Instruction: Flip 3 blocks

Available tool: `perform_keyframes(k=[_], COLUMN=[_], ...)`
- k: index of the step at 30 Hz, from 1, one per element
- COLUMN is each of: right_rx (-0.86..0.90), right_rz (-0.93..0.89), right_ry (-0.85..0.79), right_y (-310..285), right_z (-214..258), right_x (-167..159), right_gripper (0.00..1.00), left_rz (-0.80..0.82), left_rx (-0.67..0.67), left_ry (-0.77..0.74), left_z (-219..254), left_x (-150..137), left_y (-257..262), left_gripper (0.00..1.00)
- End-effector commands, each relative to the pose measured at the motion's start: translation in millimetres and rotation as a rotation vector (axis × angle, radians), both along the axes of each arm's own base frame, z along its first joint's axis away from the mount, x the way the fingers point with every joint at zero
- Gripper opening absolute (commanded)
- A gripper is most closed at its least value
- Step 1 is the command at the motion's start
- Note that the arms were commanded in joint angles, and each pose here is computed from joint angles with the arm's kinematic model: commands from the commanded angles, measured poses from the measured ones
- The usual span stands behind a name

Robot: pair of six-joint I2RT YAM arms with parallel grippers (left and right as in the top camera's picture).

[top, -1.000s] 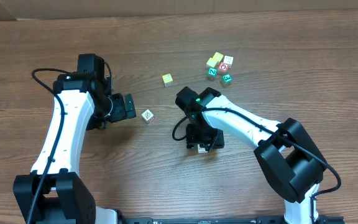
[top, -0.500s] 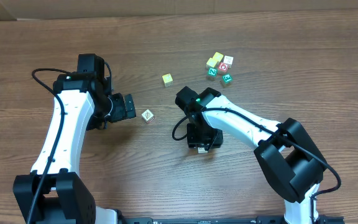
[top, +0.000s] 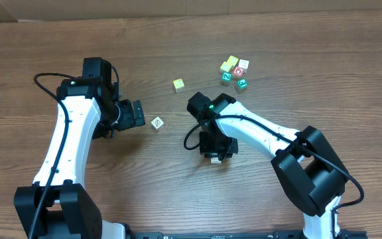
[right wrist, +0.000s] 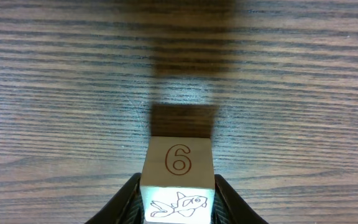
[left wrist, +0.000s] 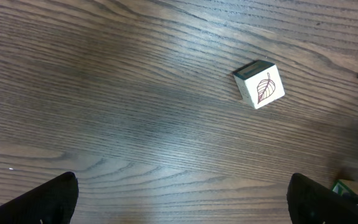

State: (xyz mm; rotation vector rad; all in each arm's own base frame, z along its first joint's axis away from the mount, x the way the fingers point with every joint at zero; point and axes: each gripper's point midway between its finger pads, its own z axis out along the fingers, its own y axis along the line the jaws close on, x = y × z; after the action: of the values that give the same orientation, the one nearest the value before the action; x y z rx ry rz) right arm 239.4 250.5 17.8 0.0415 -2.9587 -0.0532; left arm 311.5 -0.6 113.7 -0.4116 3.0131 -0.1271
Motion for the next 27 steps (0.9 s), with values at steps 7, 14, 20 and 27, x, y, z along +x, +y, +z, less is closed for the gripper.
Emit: perform_keyframes(k=[7, 14, 20, 27], right_rx=[0.028, 0.174, 0.254, 0.194], right_rz=[0.018, -0.155, -0.342, -0.315], right_ry=[-0.027, -0.191, -0.339, -0.459], right_y=[-0.5, 14.0, 36.9, 56.8], right_z=[10.4, 54.7, 55.6, 32.1], right_x=[16.6, 91.6, 135.9, 146.9], right_gripper=[1.0, 1.0, 0.96, 0.93], left_rz=[-0.01, -0.01, -0.01, -0.01], left_rx=[0.007, 0.007, 0.007, 0.007], left_ry=[-0.015, -0.015, -0.015, -0.015], left_z=[3.7, 3.7, 3.7, 3.8], left_x=[5.8, 5.8, 5.8, 5.7], left_y=[-0.5, -0.5, -0.5, -0.5], left_gripper=[1.0, 1.0, 1.0, 1.0])
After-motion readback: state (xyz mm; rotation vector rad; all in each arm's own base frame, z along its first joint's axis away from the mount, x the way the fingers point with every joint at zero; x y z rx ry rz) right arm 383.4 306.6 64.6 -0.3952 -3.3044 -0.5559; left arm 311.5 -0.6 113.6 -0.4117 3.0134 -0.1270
